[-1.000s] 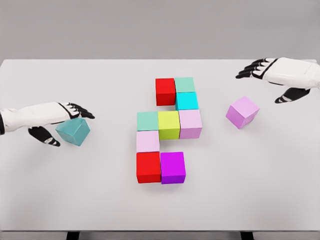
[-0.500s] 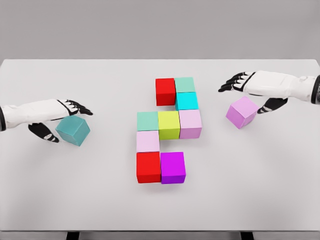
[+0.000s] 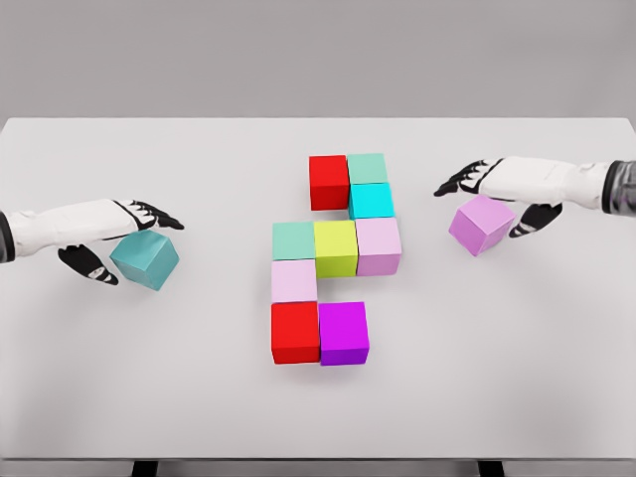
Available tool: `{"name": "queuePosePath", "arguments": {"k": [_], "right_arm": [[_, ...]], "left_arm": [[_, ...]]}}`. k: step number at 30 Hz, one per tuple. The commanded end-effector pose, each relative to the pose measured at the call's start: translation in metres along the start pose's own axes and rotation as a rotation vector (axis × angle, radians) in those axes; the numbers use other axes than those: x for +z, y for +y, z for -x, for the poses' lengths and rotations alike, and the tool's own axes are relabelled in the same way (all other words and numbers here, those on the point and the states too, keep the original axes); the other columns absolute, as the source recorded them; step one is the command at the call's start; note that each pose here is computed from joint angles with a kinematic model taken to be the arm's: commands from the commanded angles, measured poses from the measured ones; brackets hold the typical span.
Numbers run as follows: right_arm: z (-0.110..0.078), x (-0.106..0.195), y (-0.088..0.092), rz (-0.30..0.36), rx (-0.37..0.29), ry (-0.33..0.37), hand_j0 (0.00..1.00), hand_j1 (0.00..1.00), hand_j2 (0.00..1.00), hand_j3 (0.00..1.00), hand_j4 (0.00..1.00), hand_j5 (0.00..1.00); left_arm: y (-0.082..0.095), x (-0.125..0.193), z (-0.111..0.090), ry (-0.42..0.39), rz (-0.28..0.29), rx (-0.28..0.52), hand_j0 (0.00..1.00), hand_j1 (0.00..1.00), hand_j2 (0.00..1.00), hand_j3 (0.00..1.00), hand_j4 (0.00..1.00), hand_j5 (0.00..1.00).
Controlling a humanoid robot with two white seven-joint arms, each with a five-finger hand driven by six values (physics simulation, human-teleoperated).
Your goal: Assemble the squares on the desktop into the number 2
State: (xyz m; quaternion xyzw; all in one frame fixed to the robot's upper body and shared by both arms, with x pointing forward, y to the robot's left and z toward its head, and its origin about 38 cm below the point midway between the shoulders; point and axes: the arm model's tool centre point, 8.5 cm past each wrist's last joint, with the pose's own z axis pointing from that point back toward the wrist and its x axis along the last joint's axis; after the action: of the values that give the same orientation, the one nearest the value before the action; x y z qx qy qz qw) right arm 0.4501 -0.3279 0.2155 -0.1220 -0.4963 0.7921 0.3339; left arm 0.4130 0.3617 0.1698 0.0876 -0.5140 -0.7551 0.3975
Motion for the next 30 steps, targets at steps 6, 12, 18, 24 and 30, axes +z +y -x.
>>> {"name": "queuePosePath", "arguments": {"k": [6, 12, 18, 24, 30], "right_arm": [[0.009, -0.01, 0.009, -0.023, -0.026, 0.021, 1.0, 1.0, 1.0, 1.0, 1.0, 1.0], [0.013, -0.012, 0.012, -0.039, -0.028, 0.036, 1.0, 1.0, 1.0, 1.0, 1.0, 1.0], [0.016, -0.02, 0.015, -0.058, -0.029, 0.04, 1.0, 1.0, 1.0, 1.0, 1.0, 1.0], [0.018, -0.024, 0.018, -0.077, -0.025, 0.051, 1.0, 1.0, 1.0, 1.0, 1.0, 1.0], [0.025, -0.028, 0.02, -0.093, -0.03, 0.072, 1.0, 1.0, 1.0, 1.0, 1.0, 1.0]], "left_arm": [[-0.001, -0.004, -0.002, -0.009, -0.002, 0.007, 0.95, 0.95, 0.95, 0.95, 0.95, 0.95], [-0.007, -0.006, -0.003, -0.013, 0.013, 0.012, 0.88, 0.88, 0.88, 0.88, 0.88, 0.88], [-0.009, -0.007, -0.004, -0.016, 0.02, 0.012, 0.68, 0.68, 0.68, 0.68, 0.68, 0.68], [-0.009, -0.007, -0.003, -0.016, 0.021, 0.014, 0.51, 0.51, 0.51, 0.51, 0.51, 0.51], [-0.005, -0.007, -0.004, -0.017, 0.015, 0.01, 0.4, 0.4, 0.4, 0.4, 0.4, 0.4]]}}
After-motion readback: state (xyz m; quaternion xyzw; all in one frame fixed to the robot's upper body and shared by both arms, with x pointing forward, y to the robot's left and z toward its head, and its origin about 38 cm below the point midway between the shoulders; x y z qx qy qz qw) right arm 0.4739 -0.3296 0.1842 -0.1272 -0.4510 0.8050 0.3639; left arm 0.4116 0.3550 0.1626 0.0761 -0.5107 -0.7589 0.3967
